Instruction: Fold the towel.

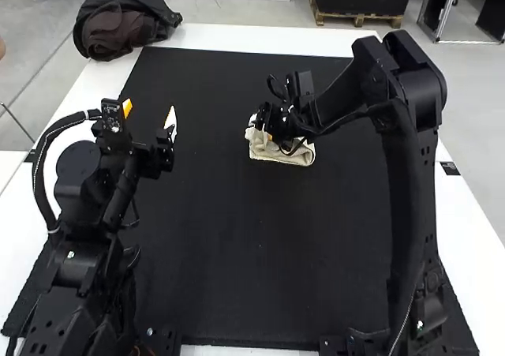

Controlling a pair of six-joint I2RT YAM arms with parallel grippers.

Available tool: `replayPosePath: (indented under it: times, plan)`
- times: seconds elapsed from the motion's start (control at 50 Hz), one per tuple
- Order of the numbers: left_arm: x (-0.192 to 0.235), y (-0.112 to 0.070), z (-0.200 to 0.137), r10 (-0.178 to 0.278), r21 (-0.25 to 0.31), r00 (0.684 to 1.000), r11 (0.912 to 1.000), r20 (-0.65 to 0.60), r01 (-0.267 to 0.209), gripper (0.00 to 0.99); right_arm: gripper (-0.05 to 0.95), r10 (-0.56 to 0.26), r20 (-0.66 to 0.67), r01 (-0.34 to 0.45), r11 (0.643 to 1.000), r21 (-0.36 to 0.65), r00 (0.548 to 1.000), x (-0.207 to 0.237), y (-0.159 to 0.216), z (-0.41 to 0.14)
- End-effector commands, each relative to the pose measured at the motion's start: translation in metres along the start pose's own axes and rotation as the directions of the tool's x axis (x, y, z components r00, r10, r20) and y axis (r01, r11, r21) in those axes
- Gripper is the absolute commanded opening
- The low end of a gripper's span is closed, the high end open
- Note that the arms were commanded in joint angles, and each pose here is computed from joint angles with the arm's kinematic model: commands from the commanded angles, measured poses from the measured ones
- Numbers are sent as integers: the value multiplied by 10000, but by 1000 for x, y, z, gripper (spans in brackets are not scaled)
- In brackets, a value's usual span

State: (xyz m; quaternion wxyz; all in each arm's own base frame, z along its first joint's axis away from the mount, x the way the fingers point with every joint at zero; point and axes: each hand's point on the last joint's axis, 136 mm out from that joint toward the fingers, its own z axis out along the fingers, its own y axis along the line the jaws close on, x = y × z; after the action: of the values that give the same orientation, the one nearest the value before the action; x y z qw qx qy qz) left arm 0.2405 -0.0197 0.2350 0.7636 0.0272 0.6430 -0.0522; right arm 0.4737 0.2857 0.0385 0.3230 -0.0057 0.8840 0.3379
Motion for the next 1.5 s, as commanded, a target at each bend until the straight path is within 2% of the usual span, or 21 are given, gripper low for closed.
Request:
replayPosePath:
  times: [0.0, 0.28, 0.38, 0.42, 0.46, 0.52, 0.56, 0.6, 0.66, 0.98, 1.48]
  plan:
    - [-5, 2, -1, 121, -149, 9997, 9998, 219, -118, 969, 862, -175, 785, 233, 9970, -740, 9968, -36, 40, -21]
    - [-5, 4, -1, 127, -256, 9997, 9996, 222, -122, 969, 862, -68, 1059, 200, 9921, -1239, 9944, -53, 60, -41]
    - [-4, 5, -1, 129, -318, 9997, 9994, 208, -122, 969, 861, -19, 1121, 150, 9932, -1158, 9937, -56, 54, -44]
    - [-4, 5, -1, 129, -318, 9997, 9994, 208, -122, 969, 825, -15, 1143, 147, 9933, -1147, 9934, -58, 52, -45]
    - [-4, 7, -1, 130, -409, 9997, 9991, 226, -121, 969, 730, 7, 1148, 121, 9938, -1107, 9934, -59, 48, -46]
    - [-4, 8, -1, 132, -455, 9996, 9989, 243, -121, 969, 464, 38, 1143, 77, 9950, -993, 9934, -57, 40, -46]
    - [-4, 8, -1, 135, -485, 9996, 9987, 244, -123, 969, 251, 36, 1263, 90, 9950, -993, 9920, -58, 36, -47]
    - [-4, 9, -1, 135, -500, 9996, 9987, 244, -123, 969, 98, 48, 1448, 99, 9949, -1006, 9895, -61, 31, -49]
    - [-5, 8, -2, 136, -500, 9996, 9987, 260, -123, 969, 10, 92, 1650, 78, 9947, -1022, 9863, -63, 25, -51]
    - [-5, 9, -2, 139, -546, 9996, 9984, 261, -125, 969, -5, 178, 1466, -75, 9975, -700, 9890, -47, -1, -46]
    - [-6, 9, -2, 142, -545, 9995, 9984, 291, -126, 969, -5, 280, 929, -233, 9984, -523, 9953, -15, -18, -24]
